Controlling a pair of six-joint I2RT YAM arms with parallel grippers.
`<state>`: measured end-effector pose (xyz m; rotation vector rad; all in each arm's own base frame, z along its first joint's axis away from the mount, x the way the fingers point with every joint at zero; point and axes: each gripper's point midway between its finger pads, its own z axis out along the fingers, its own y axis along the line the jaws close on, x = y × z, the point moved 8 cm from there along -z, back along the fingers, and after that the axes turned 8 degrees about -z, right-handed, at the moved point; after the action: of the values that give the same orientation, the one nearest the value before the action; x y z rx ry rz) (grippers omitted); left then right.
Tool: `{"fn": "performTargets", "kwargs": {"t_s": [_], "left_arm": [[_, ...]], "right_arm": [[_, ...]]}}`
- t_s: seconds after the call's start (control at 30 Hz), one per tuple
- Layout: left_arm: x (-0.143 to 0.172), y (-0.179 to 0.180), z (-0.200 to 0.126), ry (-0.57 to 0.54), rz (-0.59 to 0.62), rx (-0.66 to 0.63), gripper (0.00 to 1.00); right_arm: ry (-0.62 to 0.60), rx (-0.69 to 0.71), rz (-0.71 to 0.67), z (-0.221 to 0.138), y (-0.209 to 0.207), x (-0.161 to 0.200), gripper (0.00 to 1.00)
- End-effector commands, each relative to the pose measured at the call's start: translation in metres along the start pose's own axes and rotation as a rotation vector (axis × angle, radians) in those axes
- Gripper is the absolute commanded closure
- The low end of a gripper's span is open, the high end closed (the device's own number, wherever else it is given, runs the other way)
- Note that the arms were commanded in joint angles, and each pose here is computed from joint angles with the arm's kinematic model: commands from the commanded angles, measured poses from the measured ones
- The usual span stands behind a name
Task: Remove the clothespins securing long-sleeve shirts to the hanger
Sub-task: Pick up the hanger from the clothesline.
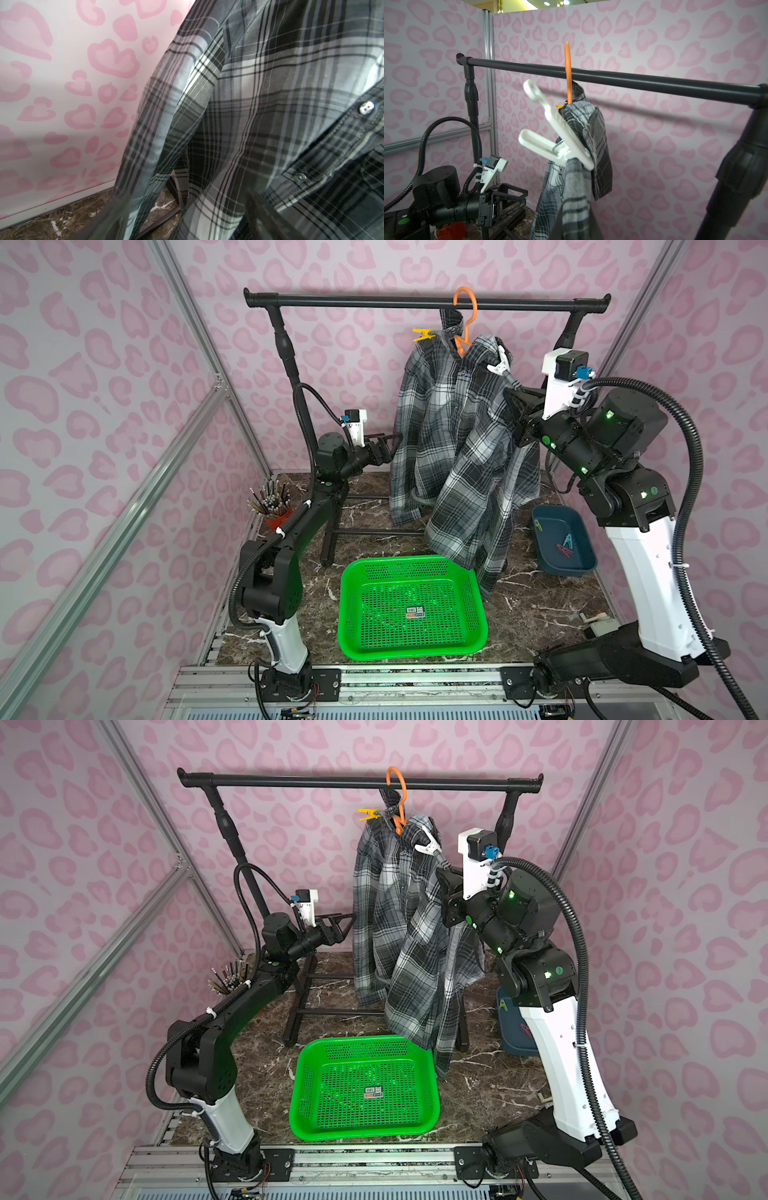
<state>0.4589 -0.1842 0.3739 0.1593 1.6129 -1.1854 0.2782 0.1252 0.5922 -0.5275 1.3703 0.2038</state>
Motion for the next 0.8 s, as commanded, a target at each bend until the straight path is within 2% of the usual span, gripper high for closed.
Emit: {"fn": "performTargets", "kwargs": {"t_s": [0.0,0.4,0.57,0.77], "left_arm": [[-0.007,-0.001,0.004,-0.037,0.009,0.009,0.12],[-0.003,0.015,0.016,-0.044,-0.021,-0.041,0.13],[-0.007,-0.001,-0.004,-0.109,0.030,-0.013,0.17],[-0.011,-0.002,-0.021,-0.151,0.094,-0.154,0.16]], "right_arm": [[-0.098,-0.004,-0.002,-0.003,0.001,-0.016,1.00],[-0.170,-0.076,-0.002,-0.018,0.009,-0.033,1.00],[-0.222,-0.109,0.008,-0.036,0.012,-0.041,1.00],[-0.259,-0.182,0.014,-0.045,0.018,-0.048,1.00]]}}
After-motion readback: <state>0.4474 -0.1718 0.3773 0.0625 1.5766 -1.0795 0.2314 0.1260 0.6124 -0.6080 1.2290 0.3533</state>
